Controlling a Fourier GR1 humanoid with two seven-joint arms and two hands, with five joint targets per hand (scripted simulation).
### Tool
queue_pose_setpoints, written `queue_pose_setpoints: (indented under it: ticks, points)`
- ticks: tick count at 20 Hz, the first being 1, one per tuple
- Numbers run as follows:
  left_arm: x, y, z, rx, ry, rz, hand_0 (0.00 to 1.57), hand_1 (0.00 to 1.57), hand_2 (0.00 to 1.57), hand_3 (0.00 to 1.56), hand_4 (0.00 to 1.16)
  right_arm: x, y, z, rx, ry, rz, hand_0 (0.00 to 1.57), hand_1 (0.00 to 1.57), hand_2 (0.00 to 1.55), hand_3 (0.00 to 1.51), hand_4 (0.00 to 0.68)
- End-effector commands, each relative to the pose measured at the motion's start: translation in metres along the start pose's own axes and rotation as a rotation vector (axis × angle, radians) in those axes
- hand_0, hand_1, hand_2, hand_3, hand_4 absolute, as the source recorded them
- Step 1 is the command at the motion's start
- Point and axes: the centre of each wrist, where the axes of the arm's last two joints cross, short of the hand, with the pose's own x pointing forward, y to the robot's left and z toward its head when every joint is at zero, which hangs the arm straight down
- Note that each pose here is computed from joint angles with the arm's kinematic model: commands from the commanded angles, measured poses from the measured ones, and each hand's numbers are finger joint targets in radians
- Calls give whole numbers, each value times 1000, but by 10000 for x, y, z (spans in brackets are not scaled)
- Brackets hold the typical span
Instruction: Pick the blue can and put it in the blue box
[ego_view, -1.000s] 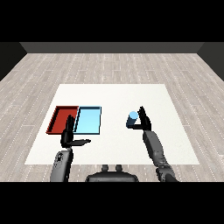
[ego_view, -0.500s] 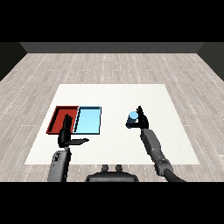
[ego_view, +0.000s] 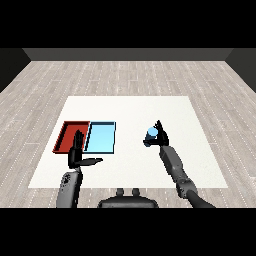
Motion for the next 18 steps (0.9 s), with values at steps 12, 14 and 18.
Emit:
queue_pose_setpoints:
  ticks: [12,14,18]
  points:
    - [-65,6,-22,-11,6,5,0,0,0,0,0,-175,327,-23,-76,-3,80,880,880,1082,946,0]
    - [-94,124,-9,-26,6,35,0,0,0,0,0,19,254,-164,-109,73,111,1380,1380,1405,1390,417]
    - [134,102,-27,-2,-23,10,0,0,0,0,0,-8,93,-98,-135,70,137,1474,1474,1459,1438,554]
